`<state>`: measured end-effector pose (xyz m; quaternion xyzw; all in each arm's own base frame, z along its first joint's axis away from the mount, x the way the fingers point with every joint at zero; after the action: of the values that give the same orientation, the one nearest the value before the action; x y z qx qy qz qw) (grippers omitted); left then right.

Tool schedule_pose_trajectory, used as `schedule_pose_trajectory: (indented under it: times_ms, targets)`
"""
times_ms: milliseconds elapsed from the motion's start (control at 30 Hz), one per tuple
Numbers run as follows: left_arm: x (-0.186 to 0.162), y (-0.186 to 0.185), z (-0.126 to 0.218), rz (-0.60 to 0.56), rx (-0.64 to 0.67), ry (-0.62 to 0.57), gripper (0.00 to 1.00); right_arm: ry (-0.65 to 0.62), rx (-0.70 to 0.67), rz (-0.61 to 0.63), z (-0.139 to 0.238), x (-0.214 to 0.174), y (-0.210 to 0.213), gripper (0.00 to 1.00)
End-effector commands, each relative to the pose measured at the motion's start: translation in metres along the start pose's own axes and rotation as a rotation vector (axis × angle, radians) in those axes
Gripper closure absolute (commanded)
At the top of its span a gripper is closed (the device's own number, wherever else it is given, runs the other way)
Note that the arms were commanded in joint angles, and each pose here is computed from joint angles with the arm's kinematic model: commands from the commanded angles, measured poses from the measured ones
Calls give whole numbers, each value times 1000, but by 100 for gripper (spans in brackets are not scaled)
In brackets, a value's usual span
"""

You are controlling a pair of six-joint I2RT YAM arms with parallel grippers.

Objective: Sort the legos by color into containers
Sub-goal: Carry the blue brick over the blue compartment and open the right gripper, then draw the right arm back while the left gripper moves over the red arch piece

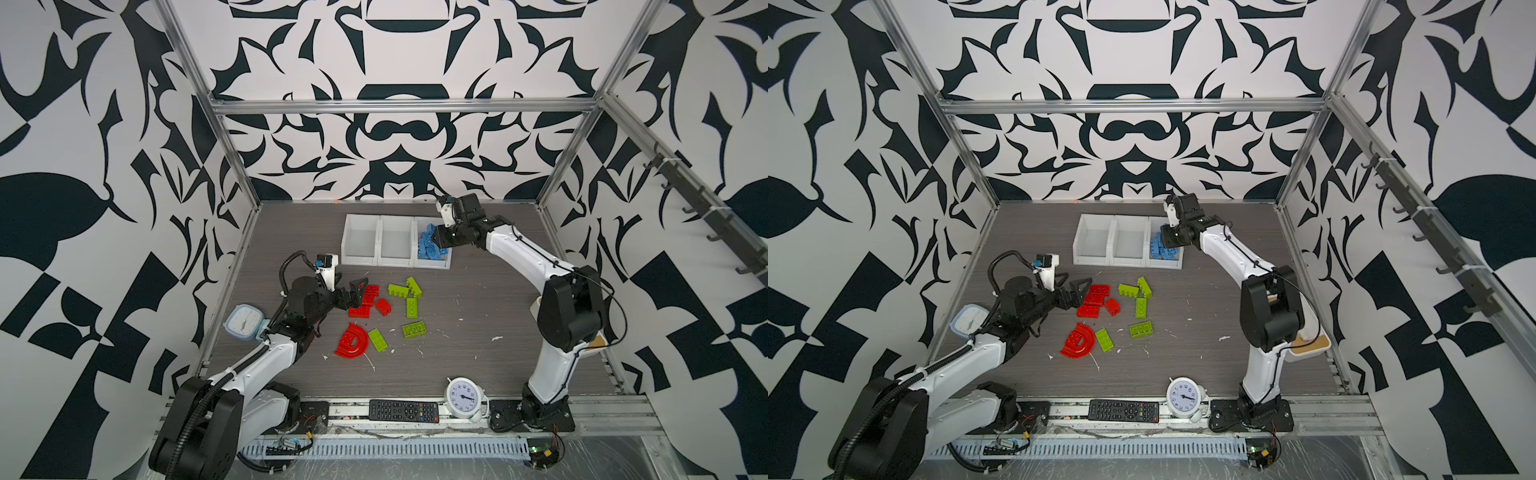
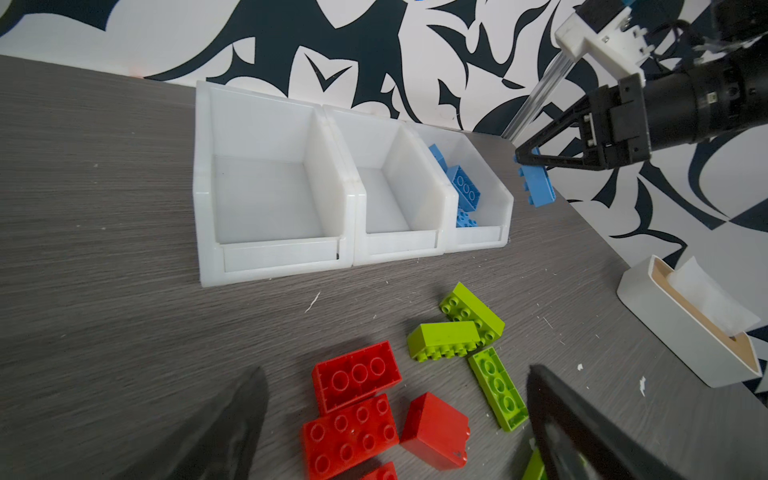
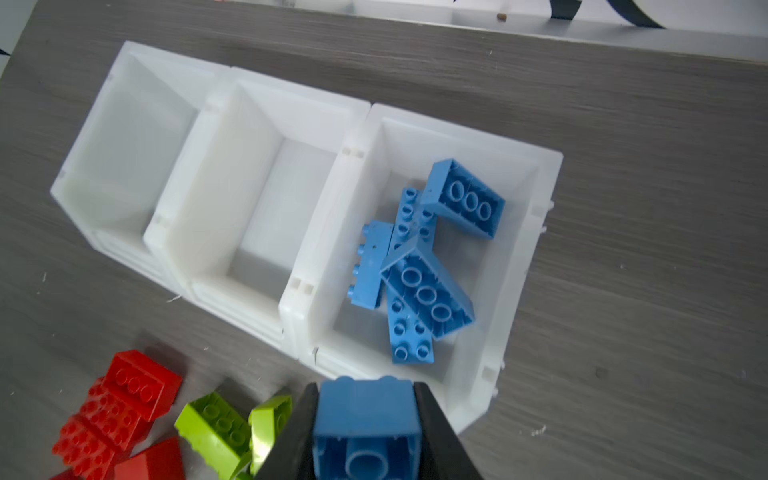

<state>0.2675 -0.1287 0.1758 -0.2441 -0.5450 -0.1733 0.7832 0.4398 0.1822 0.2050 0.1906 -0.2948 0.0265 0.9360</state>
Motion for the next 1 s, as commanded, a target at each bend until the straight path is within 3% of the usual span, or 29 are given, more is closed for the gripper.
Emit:
schedule_pose_trajectory:
  times_ms: [0,367,467,600,733,800,967]
  targets:
    - [8,4,-3,11,39,6,0,-51,53,29,-2,29,7,83]
    - [8,3,-4,10,30,9,0,-38,27,35,-27,42,-1,81]
    - [7,2,-6,15,17,23,0,-29,28,37,-31,42,-2,70]
    - [8,4,-6,17,33,45,0,-32,20,47,-29,43,-3,46]
    - [10,9,-7,41,91,104,0,-52,14,70,-14,45,-3,35]
    - [11,12,-7,62,122,150,0,-74,27,100,2,46,-1,34]
    - [11,13,7,117,196,268,0,-266,92,114,70,32,5,27]
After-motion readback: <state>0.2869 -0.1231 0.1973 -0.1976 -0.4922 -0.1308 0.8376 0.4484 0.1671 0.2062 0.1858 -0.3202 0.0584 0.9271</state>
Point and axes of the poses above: each gripper's point midway between its finger pads, its own z axis back along the fingers, its own y axis along the line the jaws close on, x = y × z, the point moved 6 cm from there along z, back along the fingers, and after that the axes turned 12 degrees about -z, right-handed, at the moved point
